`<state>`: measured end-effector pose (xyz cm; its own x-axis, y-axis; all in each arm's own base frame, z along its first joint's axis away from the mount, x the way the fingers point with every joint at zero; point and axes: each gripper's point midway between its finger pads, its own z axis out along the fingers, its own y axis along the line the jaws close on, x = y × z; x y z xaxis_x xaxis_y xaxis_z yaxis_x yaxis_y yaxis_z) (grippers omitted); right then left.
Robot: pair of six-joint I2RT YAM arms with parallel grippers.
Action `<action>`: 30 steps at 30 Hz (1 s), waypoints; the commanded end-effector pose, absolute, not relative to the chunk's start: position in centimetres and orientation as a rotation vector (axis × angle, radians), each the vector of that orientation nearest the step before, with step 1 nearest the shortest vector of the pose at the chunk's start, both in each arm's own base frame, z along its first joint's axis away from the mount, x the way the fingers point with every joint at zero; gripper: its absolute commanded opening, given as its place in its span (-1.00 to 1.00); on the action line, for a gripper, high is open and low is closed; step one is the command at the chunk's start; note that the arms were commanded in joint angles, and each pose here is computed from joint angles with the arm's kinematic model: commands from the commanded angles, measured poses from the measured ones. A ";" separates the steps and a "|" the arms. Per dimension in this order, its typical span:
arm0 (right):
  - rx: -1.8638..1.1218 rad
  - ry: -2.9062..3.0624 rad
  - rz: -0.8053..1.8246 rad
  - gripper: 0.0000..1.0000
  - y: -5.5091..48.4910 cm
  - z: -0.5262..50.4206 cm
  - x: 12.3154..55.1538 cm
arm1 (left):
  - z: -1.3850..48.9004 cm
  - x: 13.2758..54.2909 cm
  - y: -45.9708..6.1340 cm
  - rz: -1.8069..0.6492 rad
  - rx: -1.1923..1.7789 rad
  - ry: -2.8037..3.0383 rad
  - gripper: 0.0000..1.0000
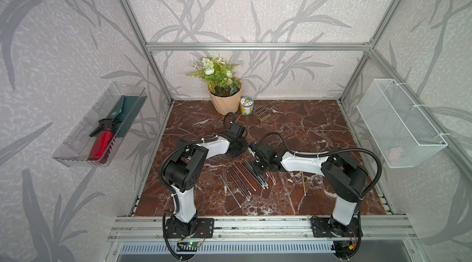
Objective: Remove the protective cover of the pencils
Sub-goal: Remove the protective sleeve from the pencil.
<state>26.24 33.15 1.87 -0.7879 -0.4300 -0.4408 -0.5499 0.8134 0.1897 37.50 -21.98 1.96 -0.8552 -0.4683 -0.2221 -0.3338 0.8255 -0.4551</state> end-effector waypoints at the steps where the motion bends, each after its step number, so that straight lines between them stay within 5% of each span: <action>1: -0.775 2.668 0.421 -1.00 32.1 1.3 24.6 | 0.5 36.7 -20.8 -0.504 -0.641 2.719 -0.83; 15: -0.756 2.671 0.406 -0.99 31.4 1.7 24.3 | 1.4 36.3 -20.8 -0.546 -0.634 2.696 -0.83; 30: -0.725 2.539 0.422 -0.43 31.5 7.0 25.6 | 4.9 35.0 -19.9 -0.622 -0.609 2.606 -0.64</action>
<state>25.46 31.86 5.07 -0.7752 -0.4217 -0.4704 -0.5529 0.8131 0.1823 34.88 -20.55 3.15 -0.8498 -0.4724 -0.2339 -0.3239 0.8181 -0.4752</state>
